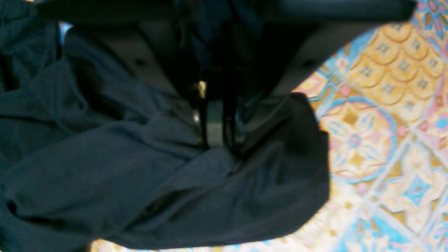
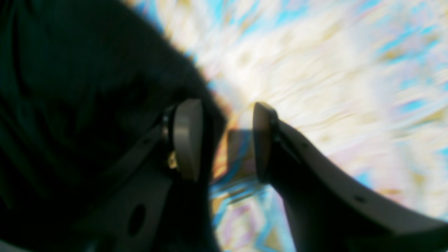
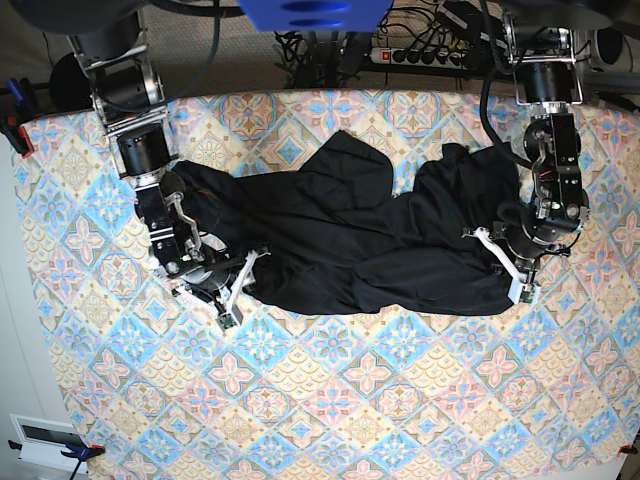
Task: Layout the t-shirt on the table in an organized manner, then fold the t-shirt properly
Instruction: 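Regrasp the shirt hem with both grippers and spread it flat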
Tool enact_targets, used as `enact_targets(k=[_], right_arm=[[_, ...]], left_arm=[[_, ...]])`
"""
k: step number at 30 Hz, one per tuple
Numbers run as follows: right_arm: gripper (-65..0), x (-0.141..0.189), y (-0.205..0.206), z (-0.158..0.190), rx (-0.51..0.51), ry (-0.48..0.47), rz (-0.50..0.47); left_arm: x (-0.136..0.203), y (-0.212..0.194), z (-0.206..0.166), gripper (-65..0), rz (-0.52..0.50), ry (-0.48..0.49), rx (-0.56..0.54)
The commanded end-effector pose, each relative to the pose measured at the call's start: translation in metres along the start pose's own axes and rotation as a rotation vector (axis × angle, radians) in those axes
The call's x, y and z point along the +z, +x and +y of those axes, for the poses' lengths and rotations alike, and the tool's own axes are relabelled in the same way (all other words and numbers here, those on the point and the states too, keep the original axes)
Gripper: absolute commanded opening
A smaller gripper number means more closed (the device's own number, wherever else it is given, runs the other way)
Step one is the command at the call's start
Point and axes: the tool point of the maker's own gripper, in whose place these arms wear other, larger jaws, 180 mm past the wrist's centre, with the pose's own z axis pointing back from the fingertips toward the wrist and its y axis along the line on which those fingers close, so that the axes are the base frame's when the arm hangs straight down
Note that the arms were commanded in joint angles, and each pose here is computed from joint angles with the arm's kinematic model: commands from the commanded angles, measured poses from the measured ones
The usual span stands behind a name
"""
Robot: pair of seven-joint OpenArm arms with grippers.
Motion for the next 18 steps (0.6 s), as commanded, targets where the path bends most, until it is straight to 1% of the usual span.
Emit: enact_targets(k=[1, 3, 6, 8, 11, 13, 14, 15, 17, 18], right_arm=[[-41.7, 0.006, 0.042, -0.004, 0.009, -0.005, -0.095], [-41.7, 0.003, 0.041, -0.004, 0.002, -0.003, -0.088], [-41.7, 0.000, 0.045, 0.003, -0.003, 0.009, -0.107], [-41.7, -0.004, 0.038, 0.006, -0.002, 0.014, -0.086], [-42.0, -0.013, 0.031, 0.012, 0.046, 0.024, -0.041], [-42.2, -0.018, 0.027, 0.020, 0.074, 0.037, -0.039], [-43.5, -0.020, 0.026, 0.022, 0.081, 0.040, -0.049], [-46.3, -0.020, 0.029, 0.024, 0.084, 0.044, -0.067], [-55.8, -0.020, 0.034, 0.024, 0.081, 0.046, -0.095], [-62.1, -0.019, 0.038, 0.024, 0.081, 0.046, -0.114]], left_arm=[[0.007, 0.018, 0.009, -65.0, -0.055, 0.022, -0.007], [0.009, 0.020, 0.013, -65.0, -0.062, 0.031, 0.002], [0.012, 0.021, 0.022, -65.0, -0.072, 0.050, 0.019], [0.013, 0.022, 0.023, -65.0, -0.072, 0.053, 0.018], [0.013, 0.022, 0.024, -65.0, -0.072, 0.053, 0.015], [0.014, 0.022, 0.028, -65.0, -0.076, 0.061, 0.024], [0.015, 0.023, 0.030, -65.0, -0.079, 0.066, 0.029], [0.016, 0.023, 0.032, -65.0, -0.082, 0.070, 0.033], [0.017, 0.026, 0.032, -65.0, -0.088, 0.071, 0.033], [0.017, 0.027, 0.033, -65.0, -0.089, 0.073, 0.032]])
